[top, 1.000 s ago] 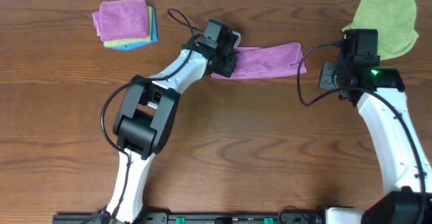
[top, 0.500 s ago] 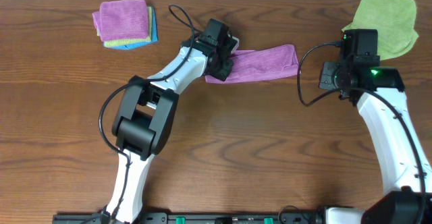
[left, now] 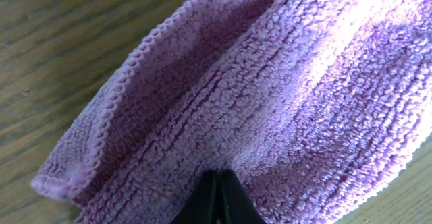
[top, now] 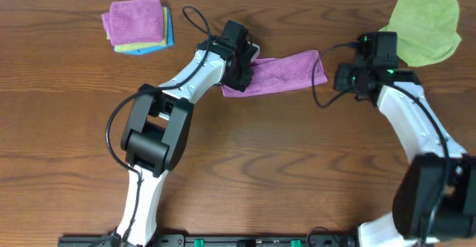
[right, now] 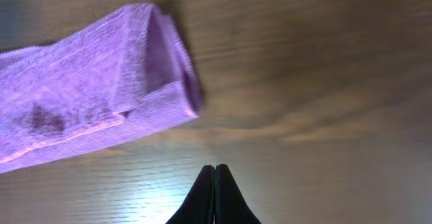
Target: Fold the cloth
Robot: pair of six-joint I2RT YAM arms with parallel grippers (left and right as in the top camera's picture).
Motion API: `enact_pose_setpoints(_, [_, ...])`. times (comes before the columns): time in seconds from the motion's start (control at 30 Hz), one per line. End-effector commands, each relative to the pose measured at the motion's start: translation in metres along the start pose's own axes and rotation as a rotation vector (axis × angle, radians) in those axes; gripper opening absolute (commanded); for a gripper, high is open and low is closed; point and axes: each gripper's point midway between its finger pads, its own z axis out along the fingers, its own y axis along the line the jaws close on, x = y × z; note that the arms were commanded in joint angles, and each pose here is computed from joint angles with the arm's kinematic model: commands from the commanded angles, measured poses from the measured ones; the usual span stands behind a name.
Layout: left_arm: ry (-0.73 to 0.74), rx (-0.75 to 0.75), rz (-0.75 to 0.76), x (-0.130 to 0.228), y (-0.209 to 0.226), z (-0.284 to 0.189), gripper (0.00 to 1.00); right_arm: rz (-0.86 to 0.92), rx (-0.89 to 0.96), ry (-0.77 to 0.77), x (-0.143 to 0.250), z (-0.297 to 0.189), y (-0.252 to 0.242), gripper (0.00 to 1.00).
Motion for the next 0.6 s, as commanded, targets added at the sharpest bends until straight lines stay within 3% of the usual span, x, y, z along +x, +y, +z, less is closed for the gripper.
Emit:
enact_pose_setpoints(0.0, [0.043, 0.033, 0.025, 0.012, -0.015, 0.003, 0.06, 0.006, -0.161, 0.048, 0.009, 0.02, 0.02, 0.13])
enact_pose_setpoints(0.03, [0.048, 0.035, 0.029, 0.013, -0.018, 0.004, 0.06, 0.018, -0.196, 0.05, 0.009, 0.025, 0.023, 0.24])
enact_pose_setpoints(0.07, [0.053, 0.037, 0.035, 0.014, -0.022, 0.004, 0.05, 0.037, -0.23, 0.043, 0.006, 0.029, 0.026, 0.43])
enact_pose_setpoints(0.17, [0.068, 0.044, 0.04, 0.018, -0.032, 0.006, 0.06, 0.095, -0.342, -0.01, -0.011, 0.03, 0.028, 0.53])
enact_pose_setpoints(0.33, [0.086, 0.053, 0.061, 0.022, -0.046, 0.008, 0.06, 0.154, -0.418, -0.127, -0.044, 0.019, 0.004, 0.59])
enact_pose_setpoints(0.57, [0.103, 0.056, 0.069, 0.026, -0.052, 0.008, 0.06, 0.175, -0.406, -0.091, -0.033, 0.031, -0.011, 0.59])
